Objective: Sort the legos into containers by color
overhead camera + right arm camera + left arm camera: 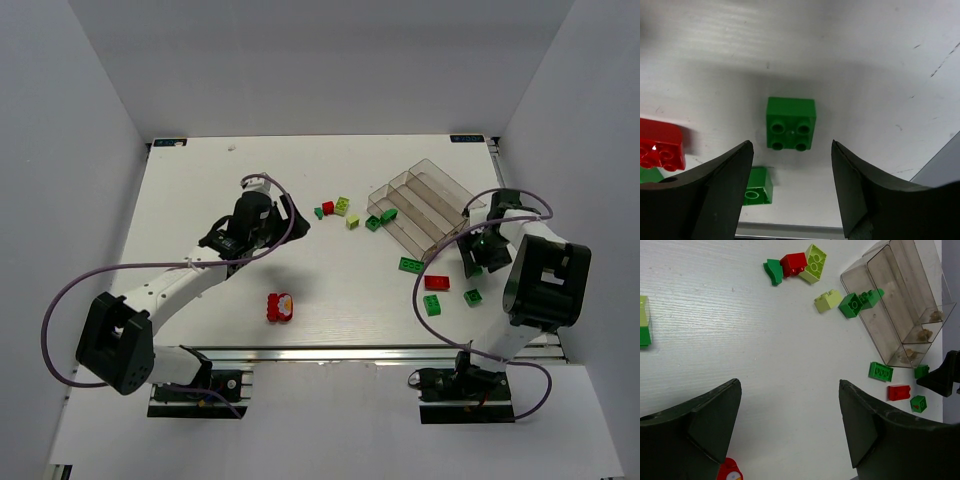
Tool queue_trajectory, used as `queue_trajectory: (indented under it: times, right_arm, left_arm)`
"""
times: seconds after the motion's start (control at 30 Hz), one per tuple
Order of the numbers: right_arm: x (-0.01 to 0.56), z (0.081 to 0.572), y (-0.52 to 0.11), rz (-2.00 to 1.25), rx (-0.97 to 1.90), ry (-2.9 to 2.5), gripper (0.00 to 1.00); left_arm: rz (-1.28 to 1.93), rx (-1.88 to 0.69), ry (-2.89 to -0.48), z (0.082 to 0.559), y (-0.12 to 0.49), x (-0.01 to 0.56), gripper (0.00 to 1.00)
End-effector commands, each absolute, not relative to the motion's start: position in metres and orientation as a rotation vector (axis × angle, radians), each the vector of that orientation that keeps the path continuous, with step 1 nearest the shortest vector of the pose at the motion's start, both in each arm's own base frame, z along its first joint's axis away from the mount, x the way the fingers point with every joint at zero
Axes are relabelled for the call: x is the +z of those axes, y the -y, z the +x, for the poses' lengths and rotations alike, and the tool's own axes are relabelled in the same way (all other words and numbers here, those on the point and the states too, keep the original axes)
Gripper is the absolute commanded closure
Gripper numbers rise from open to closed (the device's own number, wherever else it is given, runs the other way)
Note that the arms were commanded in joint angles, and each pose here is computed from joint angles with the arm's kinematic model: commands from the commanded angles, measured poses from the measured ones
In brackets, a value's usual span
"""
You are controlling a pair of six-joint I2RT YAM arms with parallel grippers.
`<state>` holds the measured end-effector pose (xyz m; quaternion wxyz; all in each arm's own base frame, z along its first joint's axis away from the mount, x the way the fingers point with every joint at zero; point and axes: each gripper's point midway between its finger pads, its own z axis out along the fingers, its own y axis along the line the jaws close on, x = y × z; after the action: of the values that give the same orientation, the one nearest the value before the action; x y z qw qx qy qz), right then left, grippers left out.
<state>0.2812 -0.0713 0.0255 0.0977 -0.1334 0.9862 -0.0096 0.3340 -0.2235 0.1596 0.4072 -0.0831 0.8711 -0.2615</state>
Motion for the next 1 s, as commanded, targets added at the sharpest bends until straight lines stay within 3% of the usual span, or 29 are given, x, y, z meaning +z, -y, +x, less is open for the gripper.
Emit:
queue_trajectory:
  times: [0.0, 0.17, 0.7, 0.97]
  right_arm:
    - [0.033, 0.305, 0.072, -0.43, 0.0, -2.856, 0.32]
    - [0.029, 0.312, 0.062, -0.501, 0.113, -2.847, 0.39]
    - [0.039, 0.299, 0.055, -0.6, 0.206, -2.877, 0.77]
    - [0.101, 0.34, 0.035, -0.624, 0.322, -2.662, 0.91]
  left_arm:
    - [-0.178, -0.679, -2.173, 0.338, 0.226, 0.173, 0.12]
    - [-0.171, -0.681, -2.169, 0.339, 0.226, 0.175, 0.12]
    - [-0.116, -0.689, -2.131, 0.335, 0.223, 0.187, 0.12]
    - [-0.043, -0.726, -2.117, 0.33, 0.226, 0.194, 0.12]
